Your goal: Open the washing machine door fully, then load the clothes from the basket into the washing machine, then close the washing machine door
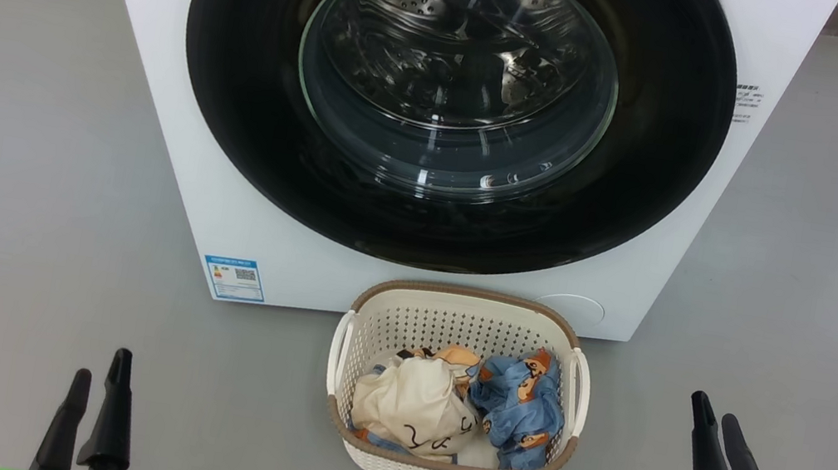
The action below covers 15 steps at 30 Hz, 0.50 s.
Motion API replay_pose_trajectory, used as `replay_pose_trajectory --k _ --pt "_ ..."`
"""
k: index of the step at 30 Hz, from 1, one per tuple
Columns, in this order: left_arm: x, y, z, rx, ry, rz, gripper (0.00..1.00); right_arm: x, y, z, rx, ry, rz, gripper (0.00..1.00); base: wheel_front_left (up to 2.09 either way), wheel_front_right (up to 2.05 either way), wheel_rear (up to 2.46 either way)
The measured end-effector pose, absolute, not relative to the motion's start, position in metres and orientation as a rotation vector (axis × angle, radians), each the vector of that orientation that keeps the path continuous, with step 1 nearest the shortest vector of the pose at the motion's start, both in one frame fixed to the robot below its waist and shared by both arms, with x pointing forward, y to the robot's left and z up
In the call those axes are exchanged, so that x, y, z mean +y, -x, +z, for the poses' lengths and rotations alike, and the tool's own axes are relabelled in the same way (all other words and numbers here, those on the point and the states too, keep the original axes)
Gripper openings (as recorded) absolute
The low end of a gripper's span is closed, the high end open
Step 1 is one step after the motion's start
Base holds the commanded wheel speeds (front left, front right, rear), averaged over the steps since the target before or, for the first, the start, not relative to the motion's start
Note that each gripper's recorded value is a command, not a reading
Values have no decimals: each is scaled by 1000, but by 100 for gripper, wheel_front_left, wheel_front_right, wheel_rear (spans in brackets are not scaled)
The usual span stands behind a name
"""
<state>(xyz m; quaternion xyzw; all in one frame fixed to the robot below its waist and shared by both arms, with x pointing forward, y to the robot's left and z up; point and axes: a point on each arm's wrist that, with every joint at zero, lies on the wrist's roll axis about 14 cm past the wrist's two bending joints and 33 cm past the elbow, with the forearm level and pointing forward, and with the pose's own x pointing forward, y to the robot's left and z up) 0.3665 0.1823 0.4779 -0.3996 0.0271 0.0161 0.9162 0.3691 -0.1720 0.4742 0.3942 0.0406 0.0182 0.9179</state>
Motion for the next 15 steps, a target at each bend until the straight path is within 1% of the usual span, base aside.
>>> replay_pose_trajectory --k 15 --pt "177 -367 485 26 666 -2 100 -165 -370 480 61 -658 84 100 0 0 0"
